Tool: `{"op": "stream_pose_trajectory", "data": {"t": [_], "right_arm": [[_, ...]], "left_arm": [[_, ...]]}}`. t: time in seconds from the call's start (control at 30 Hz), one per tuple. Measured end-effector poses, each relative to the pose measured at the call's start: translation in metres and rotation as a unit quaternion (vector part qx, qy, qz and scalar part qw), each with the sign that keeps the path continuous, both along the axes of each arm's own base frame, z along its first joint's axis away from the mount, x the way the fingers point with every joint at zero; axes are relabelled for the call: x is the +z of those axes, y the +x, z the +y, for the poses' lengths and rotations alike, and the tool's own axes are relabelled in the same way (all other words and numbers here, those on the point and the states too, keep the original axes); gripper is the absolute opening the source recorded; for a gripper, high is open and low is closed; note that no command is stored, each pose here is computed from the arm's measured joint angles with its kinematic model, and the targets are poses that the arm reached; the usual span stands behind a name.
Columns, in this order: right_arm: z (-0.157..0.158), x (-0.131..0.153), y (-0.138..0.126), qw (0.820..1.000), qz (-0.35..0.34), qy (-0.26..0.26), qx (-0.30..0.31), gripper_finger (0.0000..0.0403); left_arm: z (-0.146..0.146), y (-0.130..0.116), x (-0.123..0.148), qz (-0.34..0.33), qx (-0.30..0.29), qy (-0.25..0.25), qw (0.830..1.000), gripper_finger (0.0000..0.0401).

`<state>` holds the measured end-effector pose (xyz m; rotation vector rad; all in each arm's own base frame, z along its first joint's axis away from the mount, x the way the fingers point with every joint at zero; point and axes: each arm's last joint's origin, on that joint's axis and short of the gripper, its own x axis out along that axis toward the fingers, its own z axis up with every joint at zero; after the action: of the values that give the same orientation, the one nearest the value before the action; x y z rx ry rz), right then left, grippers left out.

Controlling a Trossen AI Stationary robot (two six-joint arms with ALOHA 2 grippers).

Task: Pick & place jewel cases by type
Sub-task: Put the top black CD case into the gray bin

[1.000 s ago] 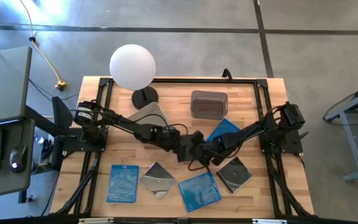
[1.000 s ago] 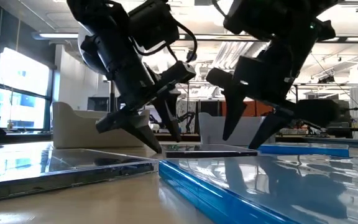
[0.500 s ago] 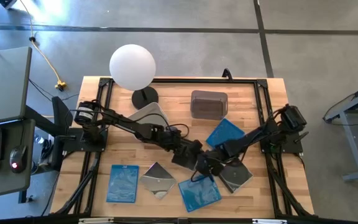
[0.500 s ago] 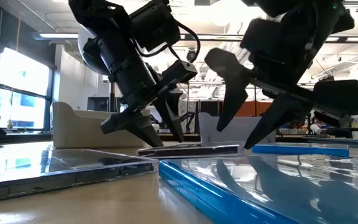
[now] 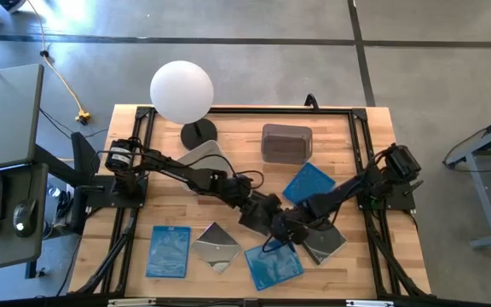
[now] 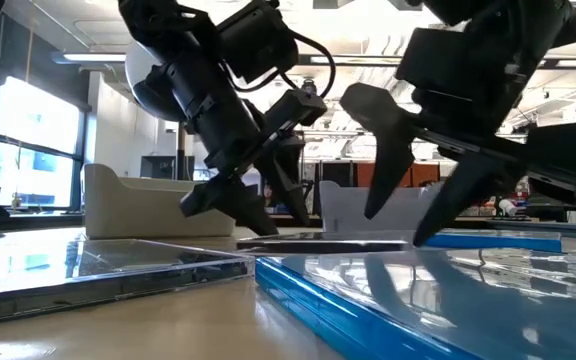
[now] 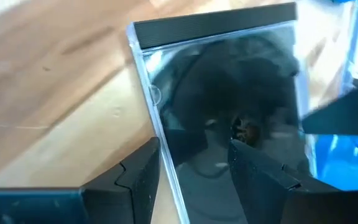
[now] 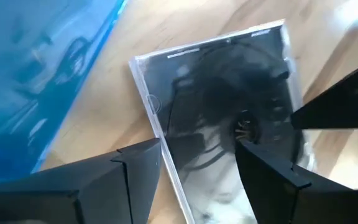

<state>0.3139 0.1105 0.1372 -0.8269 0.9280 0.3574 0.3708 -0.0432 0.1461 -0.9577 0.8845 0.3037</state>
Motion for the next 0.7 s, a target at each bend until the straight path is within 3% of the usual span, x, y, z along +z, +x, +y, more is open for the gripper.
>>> {"op": "stream_pose_trajectory", "data": {"t": [0.2, 0.33, 0.53, 0.7], "right_arm": [[0.019, 0.002, -0.004, 1.000, -0.022, -0.002, 0.023, 0.0200], [0.030, 0.010, -0.002, 0.998, -0.056, -0.011, 0.004, 0.0200], [0.038, 0.024, 0.006, 0.994, -0.064, 0.079, -0.028, 0.0200], [0.047, 0.023, 0.001, 0.994, -0.053, 0.091, -0.035, 0.0200]], "left_arm": [[-0.002, 0.000, 0.001, -0.003, -0.032, -0.013, 0.999, 0.0182], [-0.003, 0.002, 0.003, -0.015, -0.046, -0.012, 0.999, 0.0182], [-0.010, 0.001, 0.004, -0.017, -0.064, -0.024, 0.998, 0.0182], [-0.021, -0.001, 0.005, -0.018, -0.084, -0.030, 0.996, 0.0182]]}}
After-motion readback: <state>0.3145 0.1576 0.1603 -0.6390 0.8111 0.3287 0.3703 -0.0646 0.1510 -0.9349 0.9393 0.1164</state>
